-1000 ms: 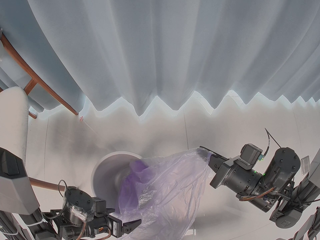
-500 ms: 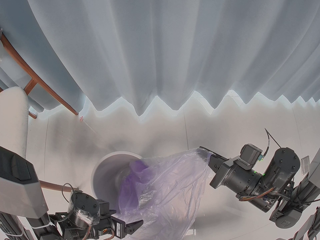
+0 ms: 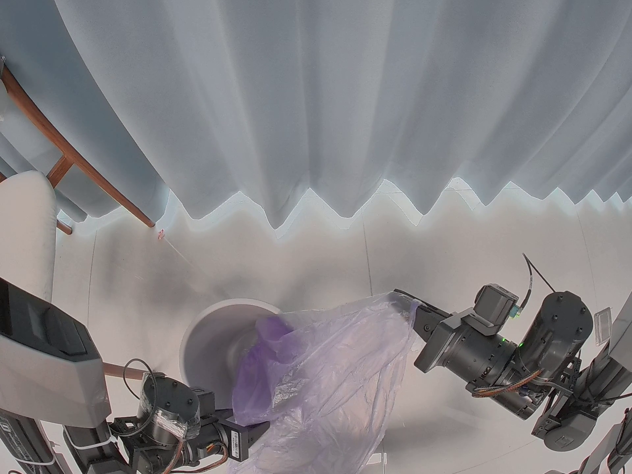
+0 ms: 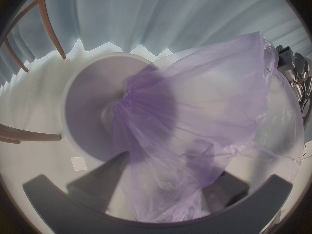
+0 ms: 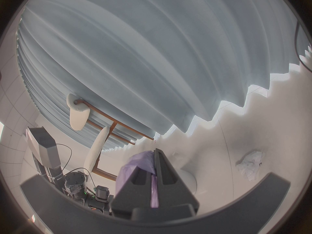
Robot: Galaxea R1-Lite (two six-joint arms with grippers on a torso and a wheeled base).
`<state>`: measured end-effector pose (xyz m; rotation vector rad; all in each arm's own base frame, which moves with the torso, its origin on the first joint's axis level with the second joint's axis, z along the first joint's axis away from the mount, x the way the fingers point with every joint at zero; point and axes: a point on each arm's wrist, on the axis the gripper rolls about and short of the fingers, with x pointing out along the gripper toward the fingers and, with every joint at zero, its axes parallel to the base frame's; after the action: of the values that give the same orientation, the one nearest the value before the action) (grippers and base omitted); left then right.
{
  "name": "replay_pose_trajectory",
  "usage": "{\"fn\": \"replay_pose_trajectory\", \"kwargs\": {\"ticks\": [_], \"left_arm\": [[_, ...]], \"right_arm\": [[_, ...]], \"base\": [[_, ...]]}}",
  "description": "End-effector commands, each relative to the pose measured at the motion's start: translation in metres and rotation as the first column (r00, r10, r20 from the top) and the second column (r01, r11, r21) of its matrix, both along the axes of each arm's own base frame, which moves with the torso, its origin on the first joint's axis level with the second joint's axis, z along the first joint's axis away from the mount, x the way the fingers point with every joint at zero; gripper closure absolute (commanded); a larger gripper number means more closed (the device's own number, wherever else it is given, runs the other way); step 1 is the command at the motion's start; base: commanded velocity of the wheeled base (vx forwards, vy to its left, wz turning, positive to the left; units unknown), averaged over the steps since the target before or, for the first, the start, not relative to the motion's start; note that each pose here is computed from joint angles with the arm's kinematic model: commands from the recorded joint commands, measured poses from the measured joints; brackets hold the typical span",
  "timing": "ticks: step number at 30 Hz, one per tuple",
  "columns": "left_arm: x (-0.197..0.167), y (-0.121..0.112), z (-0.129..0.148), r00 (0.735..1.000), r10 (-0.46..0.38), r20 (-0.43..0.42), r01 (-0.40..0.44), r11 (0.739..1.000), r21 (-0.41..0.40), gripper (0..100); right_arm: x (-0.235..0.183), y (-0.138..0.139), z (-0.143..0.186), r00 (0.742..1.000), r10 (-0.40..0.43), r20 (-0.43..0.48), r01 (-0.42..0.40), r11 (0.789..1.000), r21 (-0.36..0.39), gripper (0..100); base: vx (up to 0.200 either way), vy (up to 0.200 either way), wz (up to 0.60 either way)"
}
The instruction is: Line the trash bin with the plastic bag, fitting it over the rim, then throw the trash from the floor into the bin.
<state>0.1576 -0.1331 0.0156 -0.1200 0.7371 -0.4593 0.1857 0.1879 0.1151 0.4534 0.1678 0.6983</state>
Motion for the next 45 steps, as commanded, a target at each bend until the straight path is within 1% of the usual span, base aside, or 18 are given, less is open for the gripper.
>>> {"fn": "replay_pose_trajectory", "kwargs": {"ticks": [1, 7, 9, 10, 12, 14, 15, 16, 20, 22, 23, 28, 34, 40, 41, 42, 43, 45], "left_arm": [[-0.003, 0.003, -0.003, 1.000, 0.001, -0.021, -0.001, 1.000, 0.018, 100], [-0.003, 0.003, 0.009, 0.999, 0.006, 0.031, -0.005, 0.999, -0.036, 100], [0.001, 0.007, 0.022, 0.996, 0.028, 0.081, -0.021, 0.996, -0.086, 100], [0.001, 0.007, 0.022, 0.996, 0.029, 0.084, -0.021, 0.996, -0.087, 100], [0.006, 0.009, 0.032, 0.990, 0.056, 0.127, -0.040, 0.991, -0.124, 100], [0.006, 0.009, 0.032, 0.990, 0.056, 0.127, -0.040, 0.991, -0.124, 100], [0.010, 0.010, 0.041, 0.984, 0.074, 0.162, -0.049, 0.987, -0.156, 100], [0.012, 0.009, 0.048, 0.979, 0.079, 0.188, -0.044, 0.982, -0.183, 100], [0.011, 0.010, 0.062, 0.972, 0.065, 0.225, -0.009, 0.971, -0.240, 100], [0.011, 0.010, 0.063, 0.972, 0.063, 0.228, -0.005, 0.969, -0.248, 100], [0.011, 0.011, 0.071, 0.966, 0.062, 0.253, 0.010, 0.962, -0.274, 100], [0.015, 0.014, 0.075, 0.962, 0.087, 0.258, -0.012, 0.960, -0.279, 100], [0.022, 0.021, 0.078, 0.953, 0.130, 0.275, -0.049, 0.958, -0.282, 100], [0.029, 0.019, 0.086, 0.938, 0.144, 0.314, -0.046, 0.953, -0.301, 100], [0.032, 0.017, 0.096, 0.927, 0.148, 0.344, -0.030, 0.946, -0.324, 100], [0.032, 0.017, 0.097, 0.926, 0.149, 0.348, -0.029, 0.945, -0.327, 100], [0.041, 0.013, 0.105, 0.920, 0.153, 0.361, -0.025, 0.942, -0.335, 100], [0.055, 0.009, 0.116, 0.924, 0.152, 0.352, -0.029, 0.943, -0.332, 100]], "right_arm": [[0.000, 0.000, 0.002, 1.000, 0.000, 0.011, 0.000, 1.000, 0.012, 100], [0.000, 0.000, 0.004, 1.000, 0.000, 0.017, 0.000, 1.000, 0.019, 100], [0.001, 0.000, 0.003, 1.000, -0.002, 0.015, 0.001, 1.000, 0.016, 100], [0.001, 0.000, 0.003, 1.000, -0.002, 0.014, 0.001, 1.000, 0.018, 100], [0.001, 0.001, 0.002, 1.000, -0.002, 0.014, 0.001, 1.000, 0.018, 100], [0.001, 0.001, 0.002, 1.000, -0.002, 0.014, 0.001, 1.000, 0.018, 100], [0.002, 0.002, 0.001, 1.000, -0.002, 0.012, 0.001, 1.000, 0.015, 100], [0.002, 0.002, 0.000, 1.000, 0.000, 0.008, 0.000, 1.000, 0.013, 100], [0.004, 0.004, -0.005, 1.000, 0.000, -0.007, 0.000, 1.000, 0.000, 100], [0.004, 0.004, -0.006, 1.000, 0.000, -0.009, 0.000, 1.000, -0.002, 100], [0.005, 0.005, -0.011, 1.000, 0.000, -0.023, 0.000, 1.000, -0.014, 100], [0.007, 0.007, -0.017, 0.999, -0.002, -0.043, 0.001, 1.000, -0.026, 100], [0.008, 0.007, -0.018, 0.997, -0.004, -0.077, 0.005, 1.000, 0.011, 100], [0.008, 0.006, -0.018, 0.997, 0.011, -0.080, -0.010, 1.000, 0.012, 100], [0.013, 0.008, -0.016, 0.997, 0.036, -0.071, -0.035, 0.999, 0.023, 100], [0.014, 0.008, -0.015, 0.997, 0.038, -0.071, -0.036, 0.999, 0.025, 100], [0.028, 0.009, -0.012, 0.997, 0.034, -0.064, -0.032, 0.999, 0.033, 100], [0.043, 0.011, -0.010, 0.997, 0.008, -0.079, -0.007, 1.000, 0.018, 100]], "base": [[0.000, 0.000, 0.00], [0.000, 0.000, 0.00], [0.000, 0.000, 0.00], [0.000, 0.000, 0.00], [0.000, 0.000, 0.00], [0.000, 0.000, 0.00], [0.000, 0.000, 0.00], [0.000, 0.000, 0.00], [0.000, 0.000, 0.00], [0.000, 0.000, 0.00], [0.000, 0.000, 0.00], [0.000, 0.000, 0.00], [0.000, 0.000, 0.00], [0.000, 0.000, 0.00], [0.000, 0.000, 0.00], [0.000, 0.000, 0.00], [0.000, 0.000, 0.00], [0.000, 0.000, 0.00]]}}
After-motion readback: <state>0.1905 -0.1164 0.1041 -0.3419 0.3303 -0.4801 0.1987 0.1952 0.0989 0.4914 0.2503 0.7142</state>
